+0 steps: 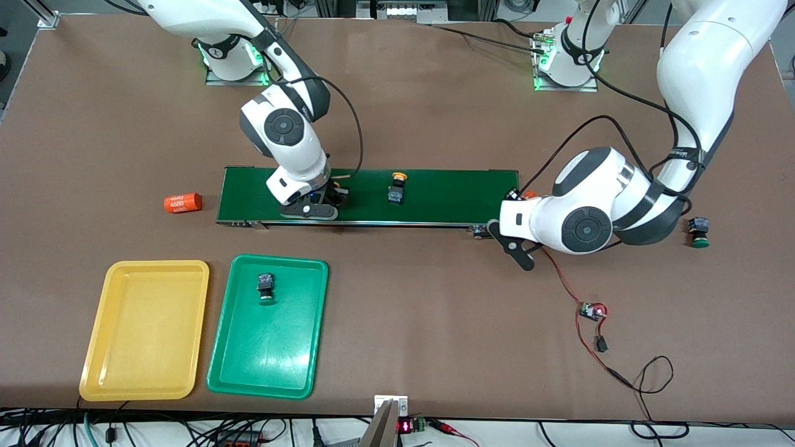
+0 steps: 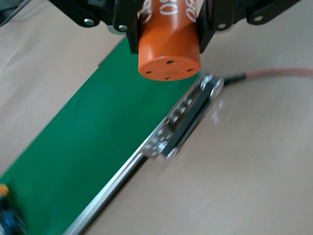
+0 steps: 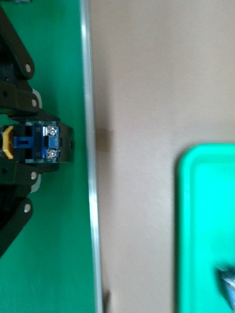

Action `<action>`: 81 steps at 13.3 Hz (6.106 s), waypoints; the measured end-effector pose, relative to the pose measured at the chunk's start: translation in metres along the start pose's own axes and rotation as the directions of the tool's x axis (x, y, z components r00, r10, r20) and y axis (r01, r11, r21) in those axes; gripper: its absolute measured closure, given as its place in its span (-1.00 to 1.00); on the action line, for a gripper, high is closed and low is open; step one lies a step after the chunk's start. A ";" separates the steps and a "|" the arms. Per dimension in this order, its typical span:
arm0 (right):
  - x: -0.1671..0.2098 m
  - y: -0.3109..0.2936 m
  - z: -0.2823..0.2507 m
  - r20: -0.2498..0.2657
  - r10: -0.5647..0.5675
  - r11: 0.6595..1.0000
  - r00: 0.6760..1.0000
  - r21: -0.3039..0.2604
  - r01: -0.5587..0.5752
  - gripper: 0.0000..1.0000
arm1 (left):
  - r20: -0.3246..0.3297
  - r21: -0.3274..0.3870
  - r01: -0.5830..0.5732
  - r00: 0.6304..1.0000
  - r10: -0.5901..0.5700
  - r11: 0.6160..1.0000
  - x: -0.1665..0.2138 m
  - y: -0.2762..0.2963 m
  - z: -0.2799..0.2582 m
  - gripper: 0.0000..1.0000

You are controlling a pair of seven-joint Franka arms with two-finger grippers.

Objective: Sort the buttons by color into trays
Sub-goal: 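Carry the yellow button to the yellow tray while the left gripper places cylinder, then release the yellow button in the yellow tray and lift the right gripper, then grasp the yellow button with the right gripper while the left gripper grasps green, then carry the yellow button to the yellow tray while the left gripper places green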

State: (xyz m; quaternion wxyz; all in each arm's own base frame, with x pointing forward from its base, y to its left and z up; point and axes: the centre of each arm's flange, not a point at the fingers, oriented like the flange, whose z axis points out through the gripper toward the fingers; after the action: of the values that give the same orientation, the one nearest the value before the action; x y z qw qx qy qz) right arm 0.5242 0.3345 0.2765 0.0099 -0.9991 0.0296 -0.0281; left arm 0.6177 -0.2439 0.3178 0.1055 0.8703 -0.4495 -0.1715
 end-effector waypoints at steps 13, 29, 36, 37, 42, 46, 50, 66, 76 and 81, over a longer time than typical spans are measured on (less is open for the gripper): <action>0.166 0.282 -0.043 -0.035 -0.147 0.978 0.988 -0.157 0.140 0.33 | 0.042 0.262 -0.597 0.792 0.609 0.758 0.053 0.154 0.088 0.01; 0.217 0.397 0.056 -0.154 -0.319 0.941 0.935 -0.169 0.293 -0.07 | -0.051 0.293 0.021 0.999 -0.006 0.956 -0.032 -0.003 -0.047 -1.00; 0.212 0.362 0.013 -0.079 -0.251 0.965 0.965 -0.097 0.243 -0.32 | -0.142 0.263 0.437 0.899 -0.414 0.860 -0.127 -0.123 -0.088 -1.00; 0.208 0.347 -0.004 -0.044 -0.222 0.972 0.974 -0.091 0.218 -0.40 | -0.139 0.264 0.468 0.884 -0.447 0.843 -0.139 -0.139 -0.086 -1.00; 0.169 0.265 -0.065 0.021 -0.087 0.994 0.996 -0.058 0.088 -0.59 | -0.143 0.258 0.615 0.787 -0.600 0.745 -0.208 -0.231 -0.046 -1.00; 0.118 0.211 -0.077 0.053 -0.018 0.999 0.998 -0.032 0.019 -0.75 | -0.118 0.190 0.786 0.613 -0.781 0.588 -0.286 -0.285 -0.002 -1.00; 0.069 0.158 -0.092 0.063 0.049 0.999 0.997 -0.026 -0.048 -0.81 | -0.040 0.129 0.856 0.509 -0.860 0.501 -0.369 -0.310 0.049 -1.00; -0.043 0.070 -0.063 0.028 0.058 0.996 0.998 0.070 -0.060 -1.00 | -0.028 0.170 0.750 0.651 -0.758 0.639 -0.410 -0.311 0.137 -0.86; -0.055 0.063 -0.013 0.064 0.037 0.995 0.997 0.091 -0.043 -1.00 | -0.041 0.163 0.723 0.685 -0.727 0.671 -0.407 -0.309 0.131 0.18; -0.055 0.062 0.009 0.069 0.022 0.995 0.997 0.098 -0.028 -1.00 | -0.001 0.071 0.665 0.745 -0.667 0.743 -0.329 -0.256 0.033 0.18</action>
State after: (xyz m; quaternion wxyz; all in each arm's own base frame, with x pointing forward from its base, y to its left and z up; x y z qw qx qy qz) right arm 0.4667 0.2759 0.2631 0.0608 -0.9973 0.0403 0.0047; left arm 0.6190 0.1711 0.2680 0.0027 0.9742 -0.1162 -0.1936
